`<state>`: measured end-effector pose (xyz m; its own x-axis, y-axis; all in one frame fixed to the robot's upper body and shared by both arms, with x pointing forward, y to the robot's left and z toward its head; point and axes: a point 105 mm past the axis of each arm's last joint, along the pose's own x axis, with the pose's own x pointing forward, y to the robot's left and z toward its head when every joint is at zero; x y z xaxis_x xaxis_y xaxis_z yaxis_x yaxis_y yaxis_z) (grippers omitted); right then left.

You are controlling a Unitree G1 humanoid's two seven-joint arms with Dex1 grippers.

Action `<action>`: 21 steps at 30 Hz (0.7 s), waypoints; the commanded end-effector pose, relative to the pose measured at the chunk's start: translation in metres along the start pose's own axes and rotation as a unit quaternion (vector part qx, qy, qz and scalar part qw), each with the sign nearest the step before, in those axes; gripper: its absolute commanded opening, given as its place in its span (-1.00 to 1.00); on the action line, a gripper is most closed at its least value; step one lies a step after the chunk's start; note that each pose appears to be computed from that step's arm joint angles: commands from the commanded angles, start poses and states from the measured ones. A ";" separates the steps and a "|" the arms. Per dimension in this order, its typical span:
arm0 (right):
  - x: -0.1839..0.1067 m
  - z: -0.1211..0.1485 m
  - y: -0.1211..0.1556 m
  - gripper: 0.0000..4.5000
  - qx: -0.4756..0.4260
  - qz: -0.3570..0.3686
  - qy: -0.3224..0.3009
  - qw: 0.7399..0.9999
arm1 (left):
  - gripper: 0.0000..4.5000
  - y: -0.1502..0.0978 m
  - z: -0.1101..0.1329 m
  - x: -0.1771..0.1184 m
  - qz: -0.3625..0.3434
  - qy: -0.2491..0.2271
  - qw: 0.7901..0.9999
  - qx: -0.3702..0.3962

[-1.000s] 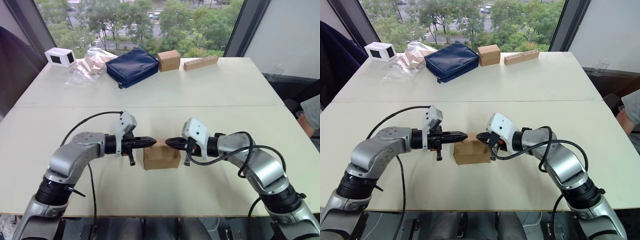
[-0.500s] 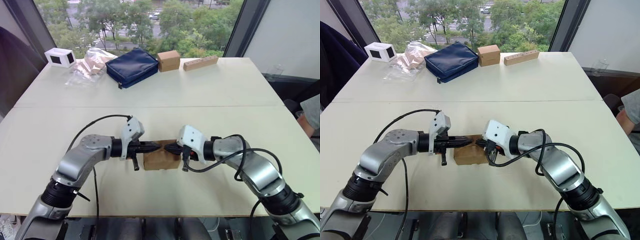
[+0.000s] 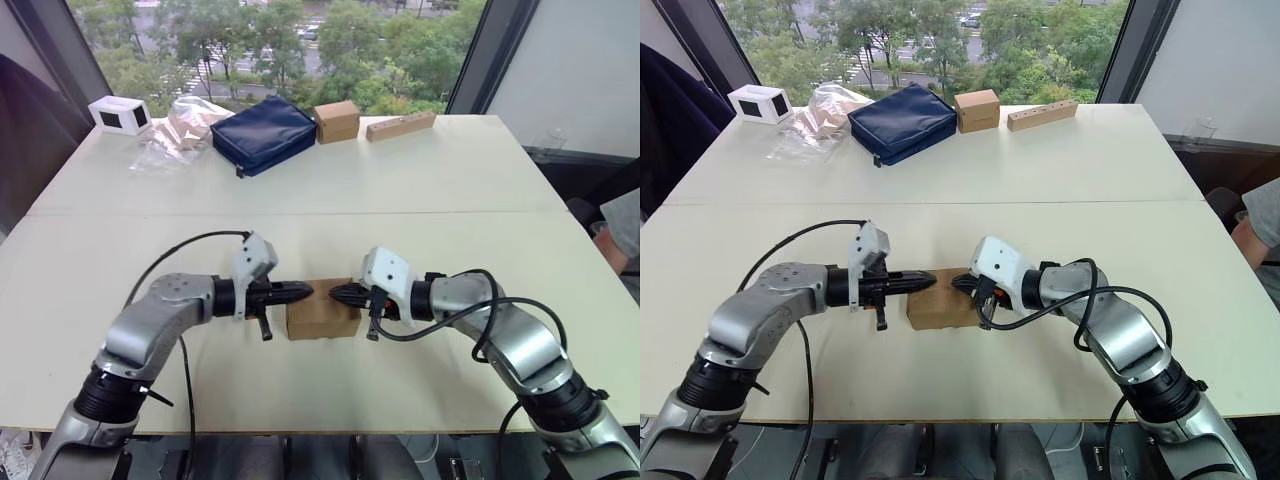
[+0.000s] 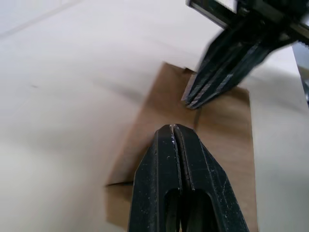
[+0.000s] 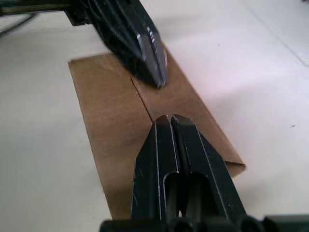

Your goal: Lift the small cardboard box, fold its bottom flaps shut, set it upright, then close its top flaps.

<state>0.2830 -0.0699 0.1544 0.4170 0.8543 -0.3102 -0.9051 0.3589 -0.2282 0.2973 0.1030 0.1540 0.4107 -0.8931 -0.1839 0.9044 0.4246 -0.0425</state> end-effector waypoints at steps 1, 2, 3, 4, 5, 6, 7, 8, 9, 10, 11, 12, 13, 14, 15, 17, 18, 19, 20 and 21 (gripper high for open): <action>-0.021 0.025 -0.006 -1.00 0.022 -0.008 -0.064 0.998 | -0.99 0.008 0.032 -0.025 0.044 -0.062 0.997 0.006; -0.026 0.027 -0.005 -1.00 0.031 -0.006 -0.071 0.997 | -0.99 0.011 0.032 -0.031 0.055 -0.059 0.997 0.005; -0.032 0.028 -0.004 -1.00 0.041 -0.006 -0.077 0.996 | -0.99 0.013 0.030 -0.037 0.070 -0.051 0.996 0.009; -0.036 0.028 -0.002 -1.00 0.048 -0.006 -0.080 0.996 | -0.99 0.015 0.029 -0.041 0.080 -0.045 0.996 0.013; -0.040 0.028 -0.001 -1.00 0.054 -0.005 -0.080 0.995 | -0.99 0.018 0.027 -0.044 0.099 -0.038 0.994 0.025; -0.044 0.027 0.002 -1.00 0.061 -0.004 -0.079 0.995 | -0.99 0.023 0.025 -0.048 0.124 -0.031 0.991 0.038; -0.046 0.027 0.003 -1.00 0.065 -0.002 -0.078 0.995 | -0.99 0.026 0.023 -0.051 0.142 -0.026 0.988 0.047; -0.050 0.025 0.005 -1.00 0.072 -0.003 -0.075 0.995 | -0.99 0.025 0.018 -0.054 0.146 -0.013 0.988 0.048; -0.057 0.021 0.007 -1.00 0.082 -0.007 -0.069 0.994 | -0.99 0.020 0.008 -0.061 0.139 0.004 0.989 0.041; -0.064 0.016 0.010 -1.00 0.095 -0.008 -0.058 0.994 | -0.99 0.013 -0.004 -0.069 0.125 0.024 0.992 0.013; -0.070 0.009 0.014 -1.00 0.109 -0.007 -0.044 0.993 | -0.99 0.005 -0.015 -0.076 0.109 0.036 0.993 -0.017; -0.075 0.005 0.017 -1.00 0.118 -0.006 -0.034 0.992 | -0.99 -0.001 -0.020 -0.081 0.099 0.042 0.994 -0.037; -0.078 0.001 0.020 -1.00 0.128 -0.002 -0.025 0.991 | -0.99 -0.007 -0.025 -0.084 0.091 0.048 0.993 -0.053; -0.080 -0.001 0.022 -1.00 0.134 0.000 -0.020 0.991 | -0.99 -0.010 -0.027 -0.086 0.087 0.051 0.993 -0.060; -0.083 -0.006 0.026 -1.00 0.143 0.004 -0.010 0.990 | -0.99 -0.016 -0.033 -0.089 0.080 0.063 0.993 -0.065; -0.088 -0.018 0.037 -1.00 0.165 0.018 0.018 0.986 | -0.99 -0.026 -0.045 -0.095 0.076 0.094 0.991 -0.054; -0.091 -0.025 0.042 -1.00 0.174 0.025 0.036 0.984 | -0.99 -0.030 -0.048 -0.098 0.072 0.102 0.990 -0.061; -0.093 -0.032 0.047 -1.00 0.186 0.031 0.051 0.981 | -0.99 -0.033 -0.050 -0.101 0.067 0.109 0.989 -0.070; -0.095 -0.038 0.049 -1.00 0.195 0.029 0.058 0.979 | -0.99 -0.036 -0.054 -0.106 0.061 0.125 0.988 -0.070; -0.097 -0.042 0.050 -1.00 0.204 0.025 0.062 0.977 | -0.99 -0.039 -0.058 -0.109 0.053 0.139 0.986 -0.069</action>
<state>0.2042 -0.1499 0.1302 0.3556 0.8271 -0.4352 -0.8638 0.4686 0.1848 0.2155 0.1905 0.1092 0.4546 -0.7695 -0.4487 0.7972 0.5761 -0.1804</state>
